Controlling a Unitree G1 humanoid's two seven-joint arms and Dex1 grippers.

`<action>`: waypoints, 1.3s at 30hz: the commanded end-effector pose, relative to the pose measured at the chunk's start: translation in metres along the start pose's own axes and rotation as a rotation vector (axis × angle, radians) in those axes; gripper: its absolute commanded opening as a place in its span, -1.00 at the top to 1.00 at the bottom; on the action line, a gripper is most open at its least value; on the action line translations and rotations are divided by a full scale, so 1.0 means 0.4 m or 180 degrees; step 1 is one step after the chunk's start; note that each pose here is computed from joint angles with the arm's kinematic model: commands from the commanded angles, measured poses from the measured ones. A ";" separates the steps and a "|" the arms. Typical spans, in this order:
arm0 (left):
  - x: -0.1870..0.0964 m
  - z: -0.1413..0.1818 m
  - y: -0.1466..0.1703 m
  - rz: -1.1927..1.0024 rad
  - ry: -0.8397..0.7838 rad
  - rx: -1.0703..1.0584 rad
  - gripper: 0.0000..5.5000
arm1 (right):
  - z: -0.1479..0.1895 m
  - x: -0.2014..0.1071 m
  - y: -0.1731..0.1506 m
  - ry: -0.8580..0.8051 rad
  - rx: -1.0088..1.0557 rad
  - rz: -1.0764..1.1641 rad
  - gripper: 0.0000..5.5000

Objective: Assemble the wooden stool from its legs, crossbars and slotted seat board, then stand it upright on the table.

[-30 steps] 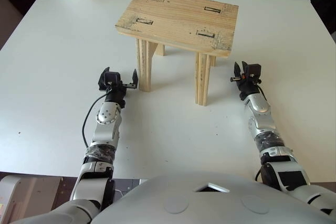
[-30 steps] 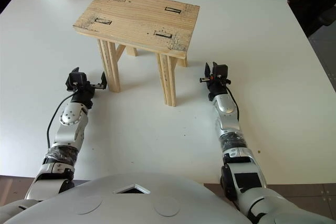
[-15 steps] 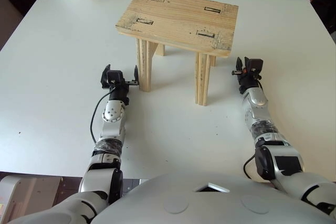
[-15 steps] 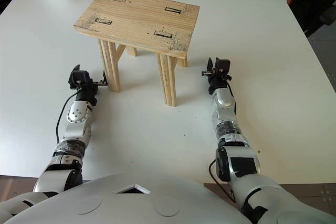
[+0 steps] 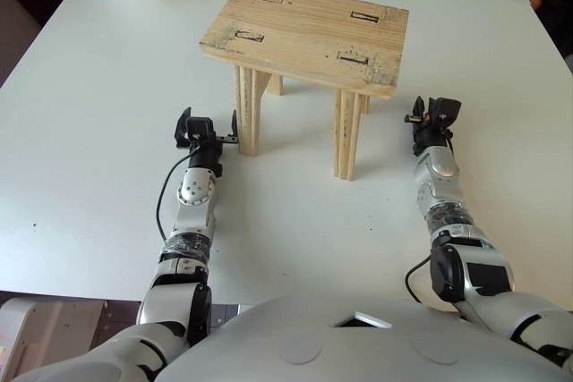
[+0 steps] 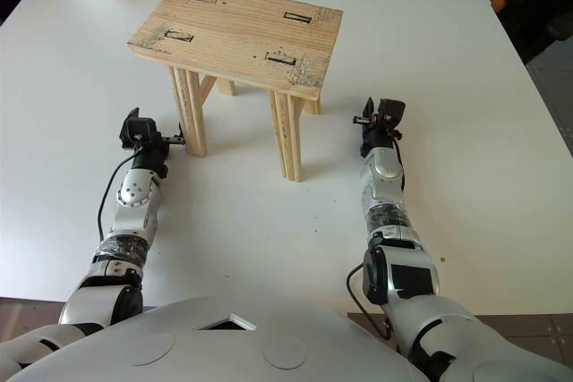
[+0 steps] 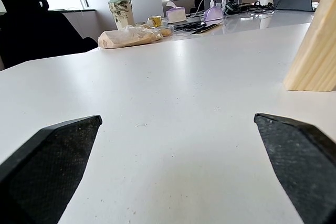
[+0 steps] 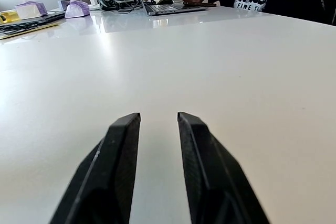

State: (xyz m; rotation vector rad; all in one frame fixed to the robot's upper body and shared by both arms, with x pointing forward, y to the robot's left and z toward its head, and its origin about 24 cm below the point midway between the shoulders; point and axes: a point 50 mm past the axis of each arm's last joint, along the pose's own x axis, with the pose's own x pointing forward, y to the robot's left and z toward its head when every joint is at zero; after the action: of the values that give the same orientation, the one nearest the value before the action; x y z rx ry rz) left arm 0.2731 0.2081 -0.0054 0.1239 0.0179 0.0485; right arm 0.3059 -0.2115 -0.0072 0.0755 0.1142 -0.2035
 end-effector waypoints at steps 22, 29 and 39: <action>0.020 -0.029 -0.048 -0.0032 0.0103 0.0092 -0.96 | 0.122 0.078 0.170 -0.0225 -0.0089 0.0105 0.53; 0.032 -0.022 -0.031 0.0065 0.0077 0.0081 -0.96 | 0.097 0.082 0.159 -0.0047 -0.0359 -0.0133 0.53; 0.011 -0.037 0.036 0.0189 0.0107 0.0164 -0.96 | 0.044 0.072 0.019 0.0273 -0.0298 -0.0102 0.53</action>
State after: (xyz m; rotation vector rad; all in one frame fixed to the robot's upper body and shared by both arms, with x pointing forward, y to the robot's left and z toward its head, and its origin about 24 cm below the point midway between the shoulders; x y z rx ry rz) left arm 0.2889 0.2085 -0.0062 0.1621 -0.0157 0.0929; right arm 0.3496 -0.1869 0.0208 -0.0150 0.1657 -0.2788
